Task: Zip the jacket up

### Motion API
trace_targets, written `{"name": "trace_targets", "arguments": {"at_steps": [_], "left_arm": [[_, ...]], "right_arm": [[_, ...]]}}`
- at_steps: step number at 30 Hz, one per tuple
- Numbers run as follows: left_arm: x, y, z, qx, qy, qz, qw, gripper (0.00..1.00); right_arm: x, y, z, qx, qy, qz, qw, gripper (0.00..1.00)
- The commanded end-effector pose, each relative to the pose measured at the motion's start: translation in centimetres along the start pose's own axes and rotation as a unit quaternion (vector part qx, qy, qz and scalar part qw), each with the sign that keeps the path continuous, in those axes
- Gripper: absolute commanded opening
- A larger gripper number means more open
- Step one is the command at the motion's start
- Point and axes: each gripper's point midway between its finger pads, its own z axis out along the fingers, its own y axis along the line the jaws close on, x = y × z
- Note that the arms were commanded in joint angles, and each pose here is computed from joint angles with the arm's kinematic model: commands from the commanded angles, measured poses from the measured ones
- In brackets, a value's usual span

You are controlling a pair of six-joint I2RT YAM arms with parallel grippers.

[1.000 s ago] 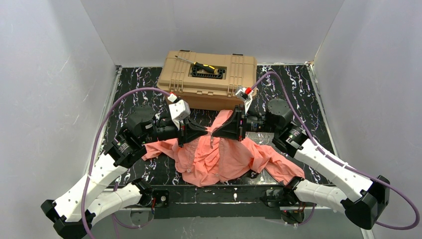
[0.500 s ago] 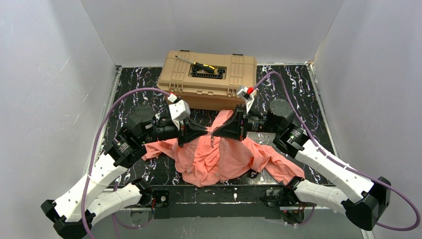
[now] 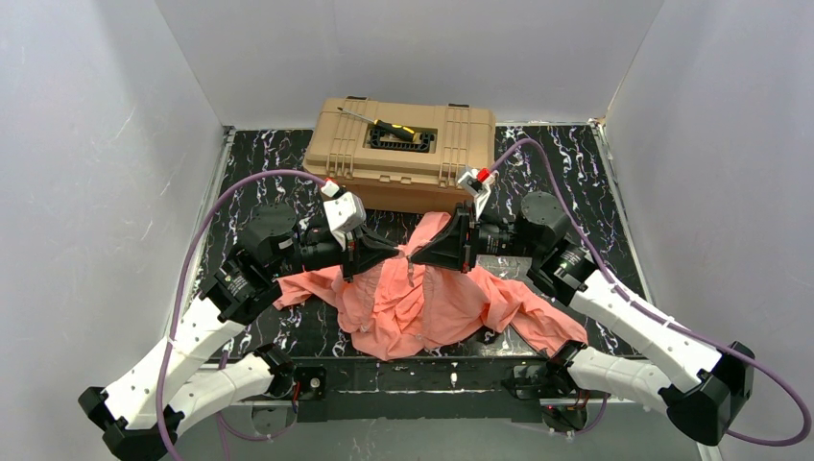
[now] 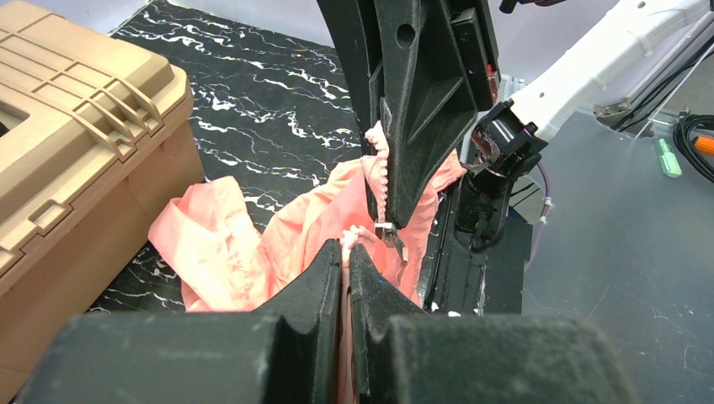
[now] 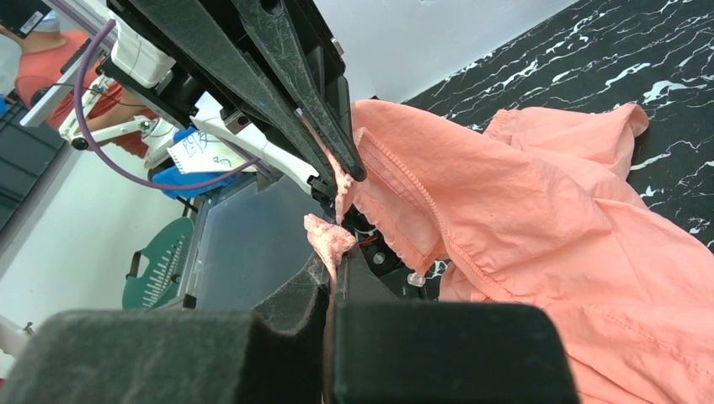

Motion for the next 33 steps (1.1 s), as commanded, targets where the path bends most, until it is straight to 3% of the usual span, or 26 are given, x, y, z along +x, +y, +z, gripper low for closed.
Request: {"name": "trace_targets", "arguments": {"at_steps": [1,33], "left_arm": [[-1.4,-0.3,-0.6,0.001,-0.02,0.015,1.0,0.0],[-1.2,-1.1,-0.3,0.034,-0.012,0.03,0.999,0.0]], "right_arm": [[-0.8,0.6,0.1,-0.016,-0.013,-0.014,1.0,0.01],[-1.8,1.0,0.3,-0.018,-0.019,-0.019,0.999,0.01]]}}
